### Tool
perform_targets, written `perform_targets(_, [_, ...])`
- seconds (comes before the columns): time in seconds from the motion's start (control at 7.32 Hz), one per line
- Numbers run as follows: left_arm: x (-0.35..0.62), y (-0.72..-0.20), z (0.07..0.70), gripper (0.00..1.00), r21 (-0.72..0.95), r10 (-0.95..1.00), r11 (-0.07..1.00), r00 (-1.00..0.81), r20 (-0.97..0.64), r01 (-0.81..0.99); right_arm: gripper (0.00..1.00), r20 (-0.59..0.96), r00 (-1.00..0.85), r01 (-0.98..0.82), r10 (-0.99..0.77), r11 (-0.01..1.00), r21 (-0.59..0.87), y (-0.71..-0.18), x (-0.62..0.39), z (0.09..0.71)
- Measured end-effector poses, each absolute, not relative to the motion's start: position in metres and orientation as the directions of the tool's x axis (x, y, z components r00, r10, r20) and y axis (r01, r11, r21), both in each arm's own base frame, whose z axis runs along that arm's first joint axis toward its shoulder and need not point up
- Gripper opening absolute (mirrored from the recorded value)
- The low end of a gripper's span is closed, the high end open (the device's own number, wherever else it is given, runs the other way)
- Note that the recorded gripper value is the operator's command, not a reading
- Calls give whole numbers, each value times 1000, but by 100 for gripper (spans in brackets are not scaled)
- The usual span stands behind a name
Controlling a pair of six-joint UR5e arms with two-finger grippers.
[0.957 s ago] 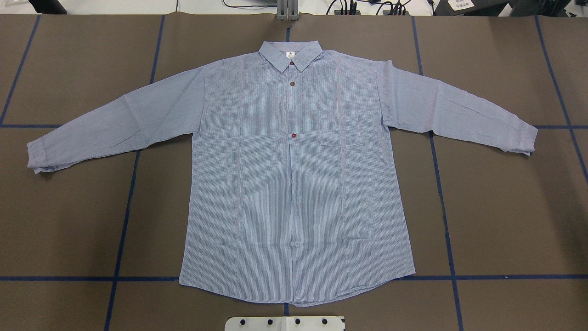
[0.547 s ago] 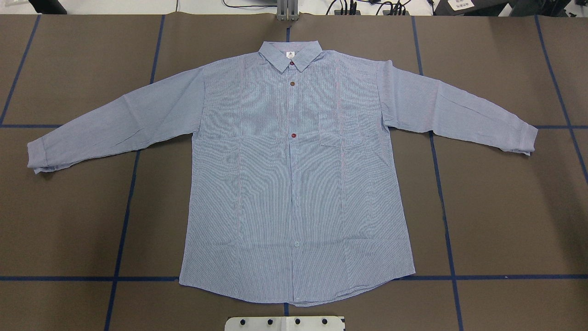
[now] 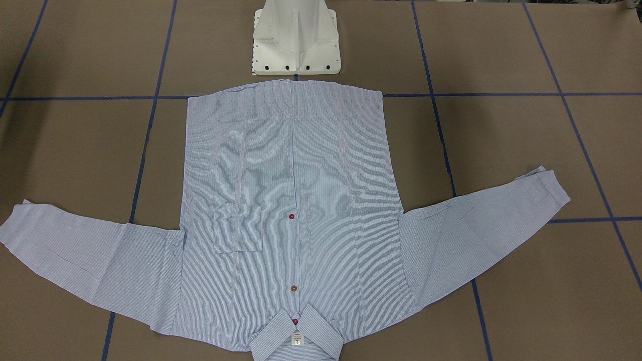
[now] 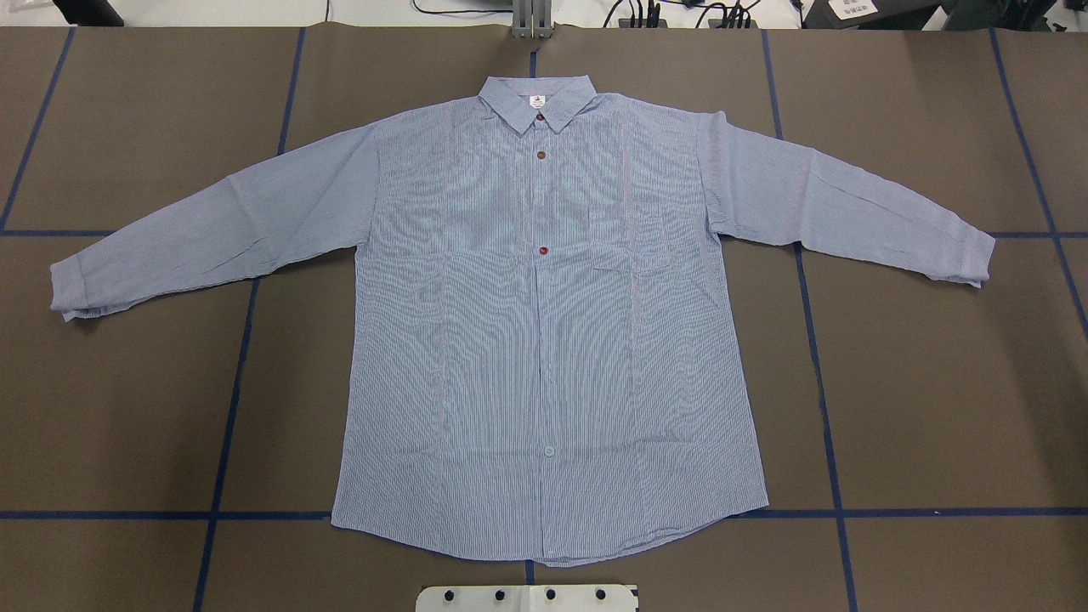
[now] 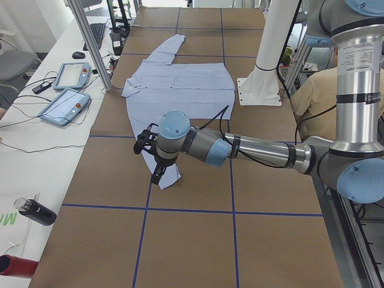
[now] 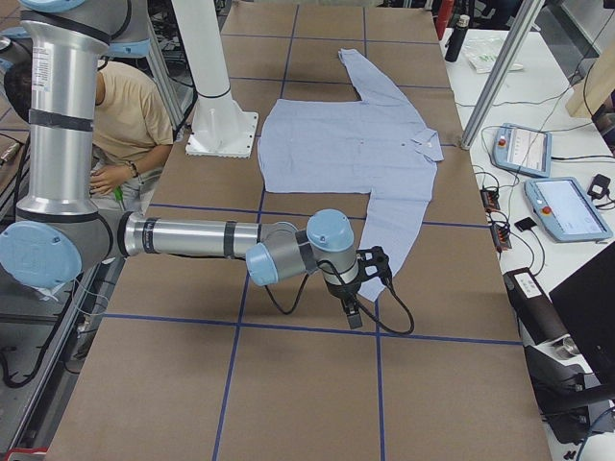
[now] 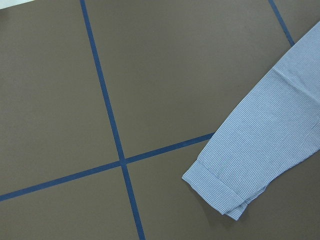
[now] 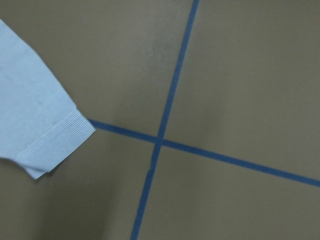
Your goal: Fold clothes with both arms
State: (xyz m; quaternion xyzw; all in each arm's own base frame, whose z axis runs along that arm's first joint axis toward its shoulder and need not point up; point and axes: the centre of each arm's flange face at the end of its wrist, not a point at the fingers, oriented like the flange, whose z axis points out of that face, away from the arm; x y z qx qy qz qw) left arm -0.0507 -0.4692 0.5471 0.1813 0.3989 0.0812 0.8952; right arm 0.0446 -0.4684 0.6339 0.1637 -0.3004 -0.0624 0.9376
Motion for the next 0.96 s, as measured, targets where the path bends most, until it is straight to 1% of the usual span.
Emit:
perform_targets(0.14, [-51, -468, 546, 100, 390, 290, 921, 668, -685, 0, 100, 542, 816, 5, -199, 941, 337, -485, 36, 636])
perform_targets(0.27, [-51, -468, 547, 100, 389, 290, 921, 668, -685, -1, 100, 587, 786, 2, -196, 950, 313, -508, 15, 635])
perform_targets(0.55, [-50, -469, 549, 100, 386, 288, 923, 668, -686, -2, 100, 698, 704, -13, -136, 979, 204, -549, -38, 635])
perform_targets(0.68, [-50, -470, 549, 100, 386, 289, 922, 668, -686, -3, 99, 743, 665, -32, -71, 992, 123, -556, -63, 634])
perform_targets(0.96, [-49, -470, 548, 100, 390, 293, 921, 668, -684, -5, 97, 787, 593, -128, 173, 985, -120, -554, -98, 631])
